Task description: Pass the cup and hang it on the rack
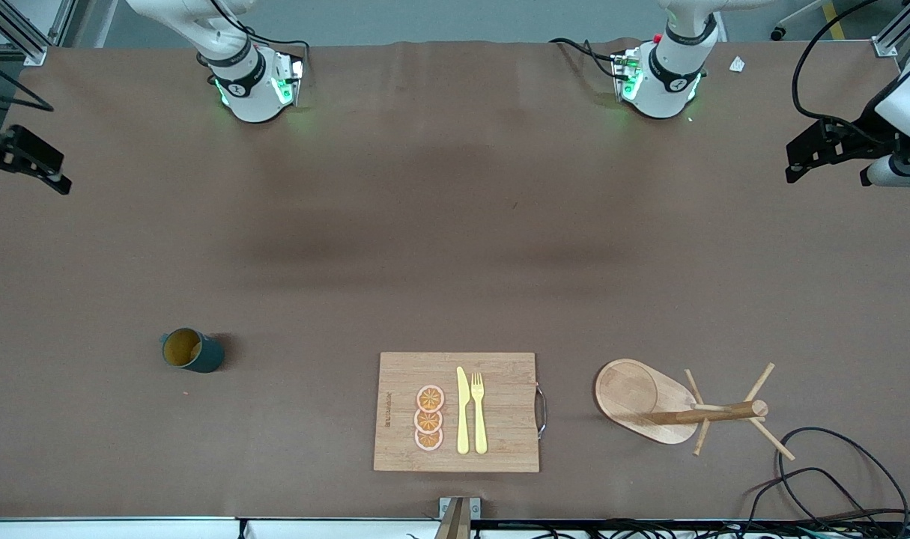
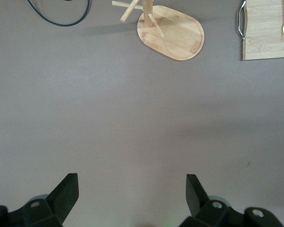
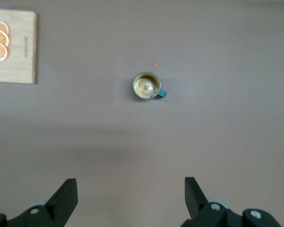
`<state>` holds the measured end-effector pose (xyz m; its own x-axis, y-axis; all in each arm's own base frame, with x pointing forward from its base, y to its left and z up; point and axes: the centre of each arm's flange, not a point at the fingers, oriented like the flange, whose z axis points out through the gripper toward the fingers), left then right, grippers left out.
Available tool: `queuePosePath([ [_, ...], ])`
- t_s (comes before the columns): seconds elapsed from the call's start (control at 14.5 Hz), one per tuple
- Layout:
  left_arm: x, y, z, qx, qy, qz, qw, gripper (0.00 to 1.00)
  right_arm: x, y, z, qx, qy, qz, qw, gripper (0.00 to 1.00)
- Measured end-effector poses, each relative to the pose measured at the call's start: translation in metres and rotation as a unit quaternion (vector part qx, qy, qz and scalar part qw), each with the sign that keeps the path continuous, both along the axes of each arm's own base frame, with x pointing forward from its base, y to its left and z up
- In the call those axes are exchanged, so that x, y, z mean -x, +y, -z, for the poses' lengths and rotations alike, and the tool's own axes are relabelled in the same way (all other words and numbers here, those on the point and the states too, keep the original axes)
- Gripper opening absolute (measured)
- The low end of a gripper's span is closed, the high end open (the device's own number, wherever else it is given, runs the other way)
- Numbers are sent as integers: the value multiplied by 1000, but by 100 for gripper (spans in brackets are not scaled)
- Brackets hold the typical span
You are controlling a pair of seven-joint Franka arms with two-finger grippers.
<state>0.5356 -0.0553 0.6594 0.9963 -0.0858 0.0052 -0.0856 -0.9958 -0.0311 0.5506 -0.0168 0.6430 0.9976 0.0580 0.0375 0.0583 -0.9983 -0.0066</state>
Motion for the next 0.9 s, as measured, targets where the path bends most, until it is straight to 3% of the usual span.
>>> queuePosePath([
  [0.21, 0, 0, 0, 0, 0, 0, 1000, 100, -47, 8, 91, -1, 63, -4, 998, 100],
  [0.34, 0, 0, 0, 0, 0, 0, 1000, 100, -76, 27, 153, 5, 79, -8, 997, 100],
  [0.48, 0, 0, 0, 0, 0, 0, 1000, 100, -97, 43, 211, 12, 91, 32, 995, 100],
  [0.9, 0, -1, 1, 0, 1, 0, 1000, 100, -140, 36, 353, 23, 63, 67, 996, 100],
])
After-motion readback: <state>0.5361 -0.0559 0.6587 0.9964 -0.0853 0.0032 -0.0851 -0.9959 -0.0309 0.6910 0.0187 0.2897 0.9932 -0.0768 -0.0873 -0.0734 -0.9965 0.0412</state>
